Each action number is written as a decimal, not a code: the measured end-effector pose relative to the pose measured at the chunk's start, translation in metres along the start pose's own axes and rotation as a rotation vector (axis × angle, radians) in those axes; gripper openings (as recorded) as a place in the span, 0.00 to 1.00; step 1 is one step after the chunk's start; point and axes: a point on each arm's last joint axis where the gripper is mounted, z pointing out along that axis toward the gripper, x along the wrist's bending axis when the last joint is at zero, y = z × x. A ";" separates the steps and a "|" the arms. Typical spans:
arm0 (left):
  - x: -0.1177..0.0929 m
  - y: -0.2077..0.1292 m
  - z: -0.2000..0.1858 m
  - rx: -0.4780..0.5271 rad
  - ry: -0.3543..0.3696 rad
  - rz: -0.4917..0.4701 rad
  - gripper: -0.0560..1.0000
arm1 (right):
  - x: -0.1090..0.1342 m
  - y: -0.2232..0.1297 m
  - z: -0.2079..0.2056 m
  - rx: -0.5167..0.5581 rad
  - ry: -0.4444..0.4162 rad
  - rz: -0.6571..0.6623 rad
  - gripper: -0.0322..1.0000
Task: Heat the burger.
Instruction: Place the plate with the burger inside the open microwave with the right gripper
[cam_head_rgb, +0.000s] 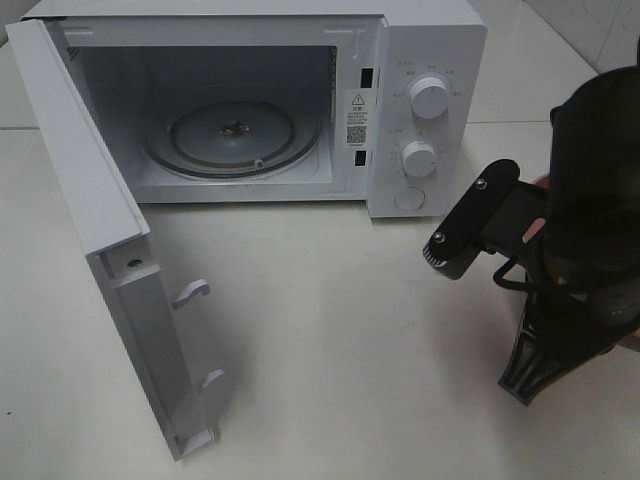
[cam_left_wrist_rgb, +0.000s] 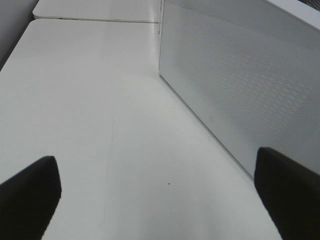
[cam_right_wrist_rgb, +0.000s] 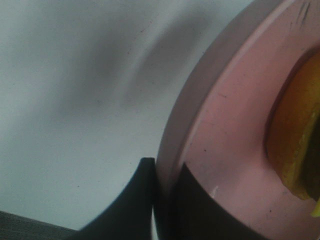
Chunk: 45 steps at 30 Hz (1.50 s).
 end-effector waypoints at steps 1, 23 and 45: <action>0.000 0.000 0.000 0.000 0.000 0.000 0.97 | 0.006 -0.001 -0.005 -0.010 -0.001 -0.039 0.10; 0.000 0.000 0.000 0.000 0.000 0.000 0.97 | 0.064 -0.012 -0.045 -0.168 0.011 -0.373 0.10; 0.000 0.000 0.000 0.000 0.000 0.000 0.97 | 0.090 -0.007 -0.058 -0.374 0.047 -0.783 0.10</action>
